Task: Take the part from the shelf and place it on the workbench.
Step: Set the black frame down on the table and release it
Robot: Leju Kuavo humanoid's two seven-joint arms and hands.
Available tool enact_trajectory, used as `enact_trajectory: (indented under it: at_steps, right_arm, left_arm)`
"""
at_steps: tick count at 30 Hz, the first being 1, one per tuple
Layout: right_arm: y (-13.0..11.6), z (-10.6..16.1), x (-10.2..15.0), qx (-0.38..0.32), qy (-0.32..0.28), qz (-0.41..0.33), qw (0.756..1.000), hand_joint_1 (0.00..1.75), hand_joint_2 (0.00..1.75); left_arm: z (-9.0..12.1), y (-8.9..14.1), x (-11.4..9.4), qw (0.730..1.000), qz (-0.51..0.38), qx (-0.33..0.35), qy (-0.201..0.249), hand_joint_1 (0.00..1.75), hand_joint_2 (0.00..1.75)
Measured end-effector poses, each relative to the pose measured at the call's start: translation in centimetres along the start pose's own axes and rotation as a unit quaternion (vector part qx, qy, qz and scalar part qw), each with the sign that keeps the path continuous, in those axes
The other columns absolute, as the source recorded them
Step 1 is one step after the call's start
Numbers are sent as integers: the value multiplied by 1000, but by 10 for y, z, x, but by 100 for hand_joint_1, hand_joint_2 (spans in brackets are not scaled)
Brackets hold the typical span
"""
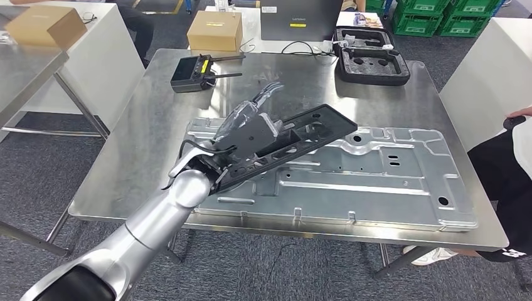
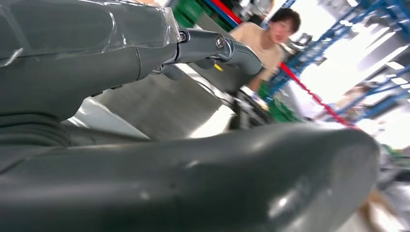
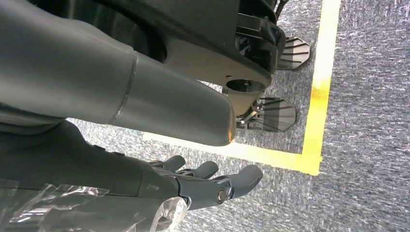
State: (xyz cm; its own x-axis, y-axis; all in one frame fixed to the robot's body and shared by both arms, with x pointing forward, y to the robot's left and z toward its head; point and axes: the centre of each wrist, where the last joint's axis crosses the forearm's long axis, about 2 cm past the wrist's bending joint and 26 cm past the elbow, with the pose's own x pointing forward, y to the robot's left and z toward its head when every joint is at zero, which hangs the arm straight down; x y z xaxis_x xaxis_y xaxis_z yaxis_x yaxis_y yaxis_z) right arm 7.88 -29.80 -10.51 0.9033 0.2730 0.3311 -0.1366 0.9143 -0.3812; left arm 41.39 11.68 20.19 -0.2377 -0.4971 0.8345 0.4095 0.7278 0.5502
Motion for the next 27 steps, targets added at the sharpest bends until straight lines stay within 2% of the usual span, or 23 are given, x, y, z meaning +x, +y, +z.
enact_trajectory:
  at_steps: [5,10,17,23,27]
  right_arm:
    - [-2,1,-8,-3,7,-7,1000,0,0]
    - [-4,1,-13,-6,24,-18,1000,0,0]
    - [-3,1,-11,-7,30,-32,999,0,0]
    - [-3,1,-12,-8,33,-39,999,0,0]
    - [-2,1,-12,-8,37,-47,998,0,0]
  left_arm:
    - [15,-11,5,997,76,-5,-31,0,0]
    - [48,-33,-17,990,138,-18,-33,0,0]
    - [88,-52,-39,985,167,-11,-37,0,0]
    - [107,-57,-48,984,172,-11,-36,0,0]
    - [125,-70,-62,982,185,-16,-19,0,0]
